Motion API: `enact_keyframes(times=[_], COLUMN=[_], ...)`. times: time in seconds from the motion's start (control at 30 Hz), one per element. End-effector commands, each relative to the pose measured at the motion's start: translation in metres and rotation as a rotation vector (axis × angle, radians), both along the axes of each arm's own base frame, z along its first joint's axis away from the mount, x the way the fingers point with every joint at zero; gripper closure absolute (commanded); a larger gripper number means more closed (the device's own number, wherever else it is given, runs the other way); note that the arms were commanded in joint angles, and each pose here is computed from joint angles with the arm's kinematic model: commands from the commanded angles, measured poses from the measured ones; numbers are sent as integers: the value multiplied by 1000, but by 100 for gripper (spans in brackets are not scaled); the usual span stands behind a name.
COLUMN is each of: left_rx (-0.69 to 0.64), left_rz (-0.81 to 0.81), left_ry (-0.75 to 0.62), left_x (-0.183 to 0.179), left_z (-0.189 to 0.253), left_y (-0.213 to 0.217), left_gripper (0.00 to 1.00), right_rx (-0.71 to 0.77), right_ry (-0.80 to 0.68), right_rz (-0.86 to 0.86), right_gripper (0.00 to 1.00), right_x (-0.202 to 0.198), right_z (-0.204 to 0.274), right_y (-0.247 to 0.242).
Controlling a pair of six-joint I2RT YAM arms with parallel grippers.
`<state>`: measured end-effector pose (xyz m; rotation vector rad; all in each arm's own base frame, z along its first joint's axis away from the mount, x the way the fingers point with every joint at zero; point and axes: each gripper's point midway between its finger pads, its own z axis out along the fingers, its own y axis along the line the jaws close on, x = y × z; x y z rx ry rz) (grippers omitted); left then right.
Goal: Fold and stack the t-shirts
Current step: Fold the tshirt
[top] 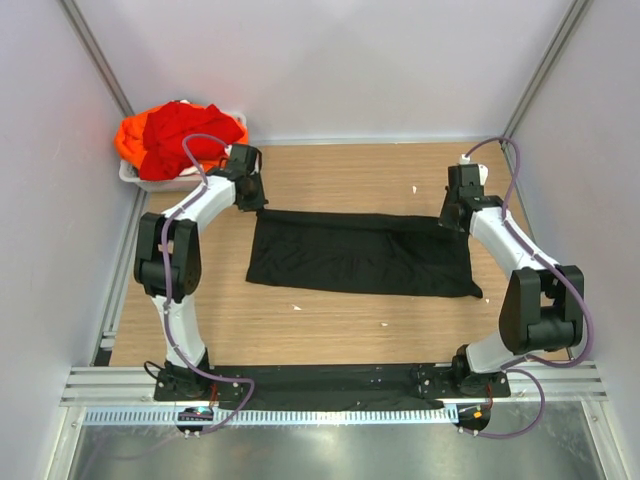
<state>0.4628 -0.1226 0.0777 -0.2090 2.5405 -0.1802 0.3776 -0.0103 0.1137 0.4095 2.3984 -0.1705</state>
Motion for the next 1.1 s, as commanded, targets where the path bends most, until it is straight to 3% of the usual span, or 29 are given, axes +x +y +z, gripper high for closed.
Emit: enact_keyframes(times=[0.0, 0.4, 0.43, 0.5, 0.53, 0.57, 0.6, 0.63, 0.7, 0.9, 1.07], left_rx=[-18, 25, 33, 63, 73, 86, 83, 81, 78, 48, 52], left_rz=[0, 77, 88, 131, 147, 168, 174, 181, 191, 179, 112], left_ry=[-90, -24, -16, 4, 6, 19, 10, 6, -6, -45, -17], left_x=[4, -25, -29, -40, -43, -48, -50, -51, -52, -40, -29], left_z=[32, 20, 18, 11, 10, 6, 11, 13, 18, 31, 15], left_y=[1, 18, 21, 31, 34, 38, 39, 40, 40, 29, -1], left_gripper=[100, 100, 99, 79, 70, 56, 52, 45, 41, 42, 44], right_rx=[11, 14, 17, 29, 34, 35, 41, 50, 70, 170, 221], right_ry=[-99, -28, -22, -5, -2, 5, 0, -8, -29, -84, 21], right_rz=[-20, -182, -195, -221, -233, -244, -247, -250, -242, -176, -148], right_gripper=[99, 98, 93, 69, 51, 40, 26, 22, 16, 14, 14], right_x=[1, -45, -48, -59, -62, -70, -71, -73, -75, -75, -82], right_z=[25, -17, -20, -30, -33, -36, -36, -35, -30, -19, -50], right_y=[0, -13, -14, -14, -14, -15, -14, -13, -10, 17, 40])
